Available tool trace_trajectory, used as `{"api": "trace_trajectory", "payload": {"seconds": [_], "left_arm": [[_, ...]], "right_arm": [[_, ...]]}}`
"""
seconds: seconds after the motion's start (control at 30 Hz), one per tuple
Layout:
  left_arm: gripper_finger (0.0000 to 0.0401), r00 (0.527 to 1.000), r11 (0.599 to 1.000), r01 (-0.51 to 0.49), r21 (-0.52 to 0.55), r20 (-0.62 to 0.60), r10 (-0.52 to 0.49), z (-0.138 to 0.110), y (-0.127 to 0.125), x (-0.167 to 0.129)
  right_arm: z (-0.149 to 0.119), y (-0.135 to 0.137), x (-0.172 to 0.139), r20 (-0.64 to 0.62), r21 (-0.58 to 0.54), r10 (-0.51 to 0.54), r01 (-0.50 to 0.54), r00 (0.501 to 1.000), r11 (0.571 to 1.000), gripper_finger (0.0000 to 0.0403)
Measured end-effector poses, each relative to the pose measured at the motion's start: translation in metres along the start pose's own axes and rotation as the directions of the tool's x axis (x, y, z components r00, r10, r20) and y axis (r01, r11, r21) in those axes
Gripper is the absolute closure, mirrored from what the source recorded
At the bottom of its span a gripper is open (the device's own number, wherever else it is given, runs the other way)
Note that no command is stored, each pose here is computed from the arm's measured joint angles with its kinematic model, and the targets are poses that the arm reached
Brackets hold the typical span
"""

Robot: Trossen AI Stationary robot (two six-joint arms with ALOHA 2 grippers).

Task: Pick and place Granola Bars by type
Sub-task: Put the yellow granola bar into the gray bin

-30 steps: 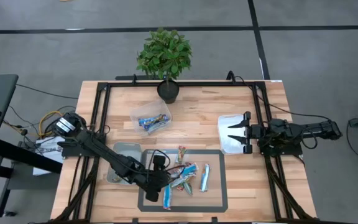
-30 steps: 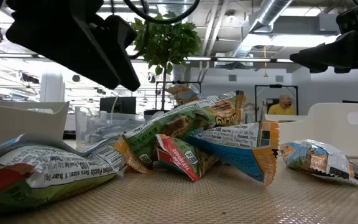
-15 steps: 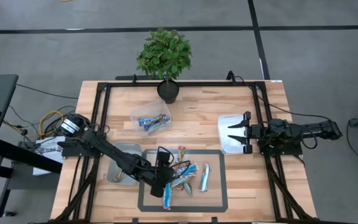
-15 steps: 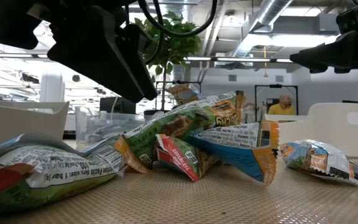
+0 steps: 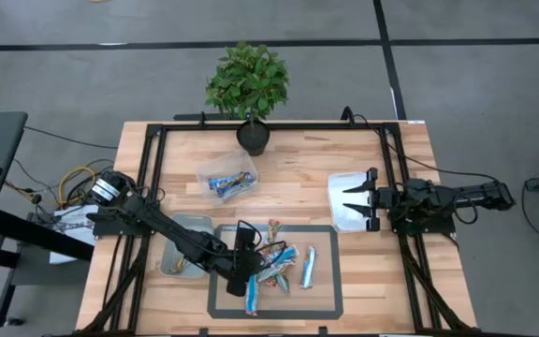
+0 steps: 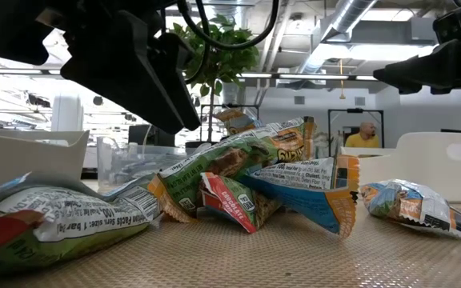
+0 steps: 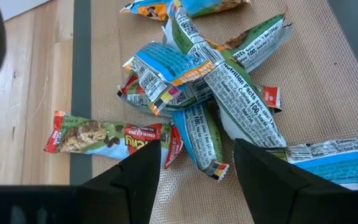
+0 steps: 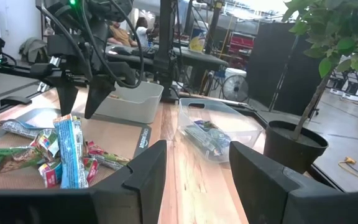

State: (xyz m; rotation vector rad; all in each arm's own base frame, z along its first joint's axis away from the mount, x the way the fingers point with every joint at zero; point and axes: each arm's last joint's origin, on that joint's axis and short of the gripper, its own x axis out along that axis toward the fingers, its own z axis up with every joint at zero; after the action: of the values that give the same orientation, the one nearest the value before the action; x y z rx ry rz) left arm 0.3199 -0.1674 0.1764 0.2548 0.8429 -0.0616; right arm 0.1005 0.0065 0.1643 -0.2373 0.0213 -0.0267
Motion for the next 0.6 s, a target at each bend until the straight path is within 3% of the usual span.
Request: {"api": "trace_trajectory", "payload": {"seconds": [0.3,0.6], "left_arm": [[0.0205,1.0,1.0,0.005,-0.018,0.024,-0.005,0.0024,-0.0004,0.0],[0.0205,1.0,0.999,0.017,0.041,0.01,-0.018,0.0038,-0.0053,0.0068]], "right_arm": [[0.0001,0.0,0.0,0.001,0.0,0.0,0.0,1.0,1.0,0.0232],[0.0001,0.0,0.0,0.001,0.0,0.0,0.0,1.0,1.0,0.0232]]}}
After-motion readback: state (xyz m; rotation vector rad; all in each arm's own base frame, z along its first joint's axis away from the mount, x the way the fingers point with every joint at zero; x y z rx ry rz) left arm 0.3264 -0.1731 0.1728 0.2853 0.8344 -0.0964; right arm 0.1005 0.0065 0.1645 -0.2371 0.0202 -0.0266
